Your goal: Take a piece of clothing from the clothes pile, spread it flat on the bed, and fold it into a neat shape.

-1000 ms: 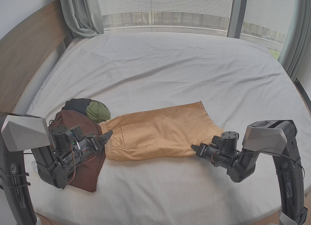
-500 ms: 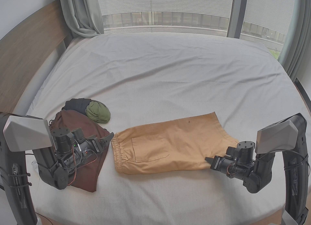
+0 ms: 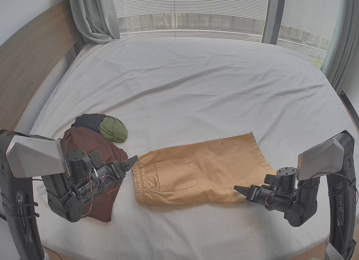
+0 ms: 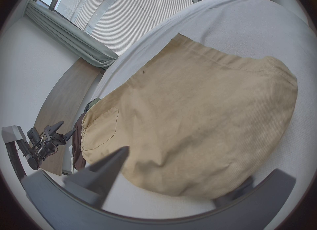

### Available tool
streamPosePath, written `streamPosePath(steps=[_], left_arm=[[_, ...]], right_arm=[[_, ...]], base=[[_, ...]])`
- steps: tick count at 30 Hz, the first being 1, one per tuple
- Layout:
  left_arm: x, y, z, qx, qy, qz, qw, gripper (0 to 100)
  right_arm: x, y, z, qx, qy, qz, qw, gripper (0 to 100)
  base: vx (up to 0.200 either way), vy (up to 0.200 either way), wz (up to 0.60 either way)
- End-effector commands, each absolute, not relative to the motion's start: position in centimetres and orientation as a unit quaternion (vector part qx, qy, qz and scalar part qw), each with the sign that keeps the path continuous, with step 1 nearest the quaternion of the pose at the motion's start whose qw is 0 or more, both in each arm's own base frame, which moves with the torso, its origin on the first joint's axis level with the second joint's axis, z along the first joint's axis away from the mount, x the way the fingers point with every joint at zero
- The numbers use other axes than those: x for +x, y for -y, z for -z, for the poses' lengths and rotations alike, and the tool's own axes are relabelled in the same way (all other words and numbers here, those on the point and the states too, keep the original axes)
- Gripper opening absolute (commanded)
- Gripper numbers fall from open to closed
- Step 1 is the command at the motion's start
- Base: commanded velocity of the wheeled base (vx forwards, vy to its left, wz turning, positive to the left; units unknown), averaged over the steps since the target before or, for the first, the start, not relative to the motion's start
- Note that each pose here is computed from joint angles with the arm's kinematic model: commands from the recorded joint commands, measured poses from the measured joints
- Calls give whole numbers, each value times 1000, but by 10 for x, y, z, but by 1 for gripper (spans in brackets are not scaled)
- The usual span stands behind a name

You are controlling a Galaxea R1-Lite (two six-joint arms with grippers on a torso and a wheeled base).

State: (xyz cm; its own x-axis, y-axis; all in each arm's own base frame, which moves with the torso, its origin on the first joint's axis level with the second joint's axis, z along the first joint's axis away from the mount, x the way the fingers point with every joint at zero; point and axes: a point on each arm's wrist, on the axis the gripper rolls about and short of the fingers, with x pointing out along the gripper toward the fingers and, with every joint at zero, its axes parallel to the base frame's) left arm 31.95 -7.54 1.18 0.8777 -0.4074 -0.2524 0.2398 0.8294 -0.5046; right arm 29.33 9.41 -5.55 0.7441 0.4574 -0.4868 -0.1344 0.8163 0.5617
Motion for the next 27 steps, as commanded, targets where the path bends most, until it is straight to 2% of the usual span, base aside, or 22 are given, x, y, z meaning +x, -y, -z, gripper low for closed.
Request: streamPosePath(steps=[1, 12, 20, 27], left_arm=[[316, 79, -8, -235, -189, 176, 937, 100], [312, 86, 3, -234, -212, 187, 930, 100], [313, 86, 20, -253, -238, 173, 922, 100], [311, 86, 32, -255, -258, 170, 916, 100]], right_arm=[[280, -92, 57, 249, -341, -161, 892, 100], [236, -105, 37, 225, -383, -207, 871, 100], [245, -127, 11, 221, -325, -273, 878, 100], [266, -140, 1, 233, -286, -323, 871, 100]], base=[[0, 0, 0], [0, 0, 0], [0, 0, 0], [0, 0, 0]])
